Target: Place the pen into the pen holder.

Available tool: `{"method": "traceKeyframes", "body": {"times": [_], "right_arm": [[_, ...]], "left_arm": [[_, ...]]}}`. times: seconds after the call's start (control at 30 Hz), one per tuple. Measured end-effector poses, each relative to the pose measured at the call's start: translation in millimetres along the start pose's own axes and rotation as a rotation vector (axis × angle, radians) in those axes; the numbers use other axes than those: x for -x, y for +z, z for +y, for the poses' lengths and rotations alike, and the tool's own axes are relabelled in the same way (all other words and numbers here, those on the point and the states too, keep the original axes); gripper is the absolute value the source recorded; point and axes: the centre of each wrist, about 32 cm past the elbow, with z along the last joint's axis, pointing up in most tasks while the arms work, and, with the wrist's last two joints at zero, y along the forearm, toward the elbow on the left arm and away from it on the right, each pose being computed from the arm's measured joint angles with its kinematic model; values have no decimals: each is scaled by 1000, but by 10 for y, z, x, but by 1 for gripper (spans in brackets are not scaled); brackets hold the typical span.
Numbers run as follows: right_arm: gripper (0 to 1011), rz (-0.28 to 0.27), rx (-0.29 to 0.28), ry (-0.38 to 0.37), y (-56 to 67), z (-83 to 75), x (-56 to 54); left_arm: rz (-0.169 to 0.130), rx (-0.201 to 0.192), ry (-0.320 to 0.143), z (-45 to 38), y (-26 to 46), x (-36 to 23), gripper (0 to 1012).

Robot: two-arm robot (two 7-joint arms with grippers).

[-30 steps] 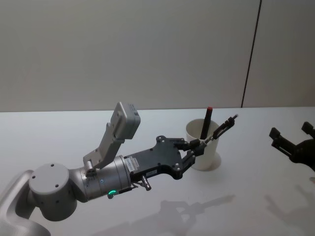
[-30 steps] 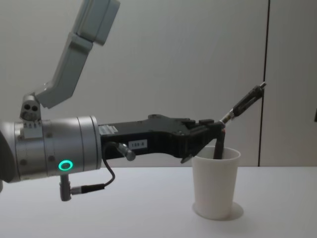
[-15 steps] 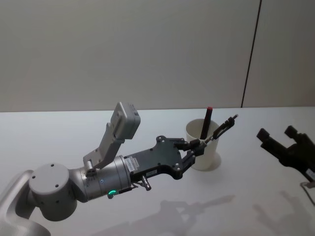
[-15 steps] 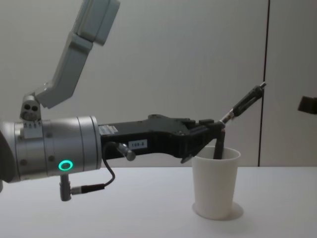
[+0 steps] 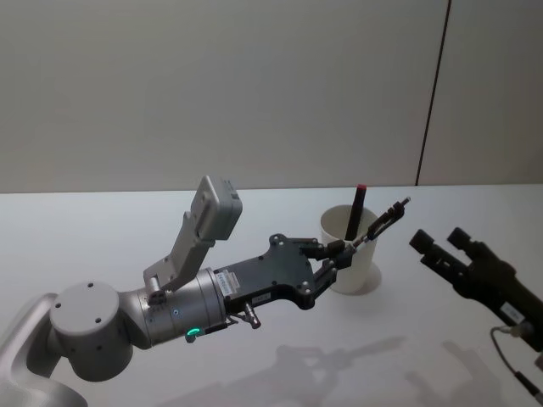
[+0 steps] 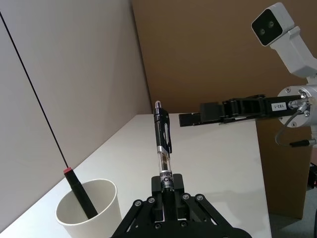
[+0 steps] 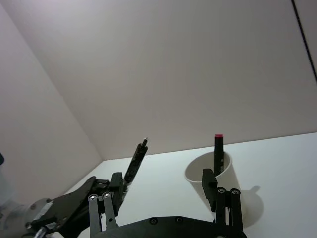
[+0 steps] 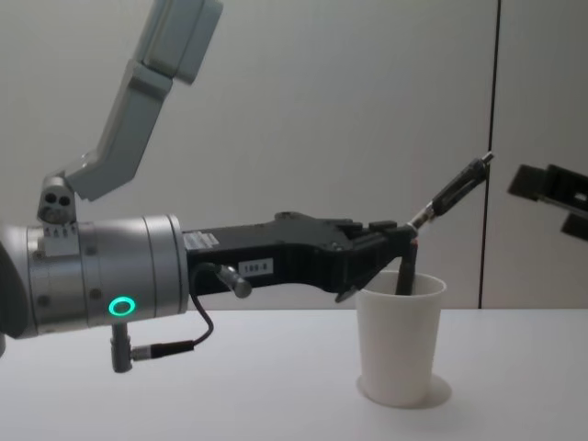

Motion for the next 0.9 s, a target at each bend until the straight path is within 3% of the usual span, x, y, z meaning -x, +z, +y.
{"method": "traceKeyframes", "body": {"times": [0.4, 0.9], "right_arm": [[1001, 96, -11, 69, -88, 105, 31], [1002, 140, -34, 87, -138, 245, 36]], "left_arm": [[0, 0, 0, 0, 0, 0, 140], [0, 0, 0, 0, 0, 0, 140]]}}
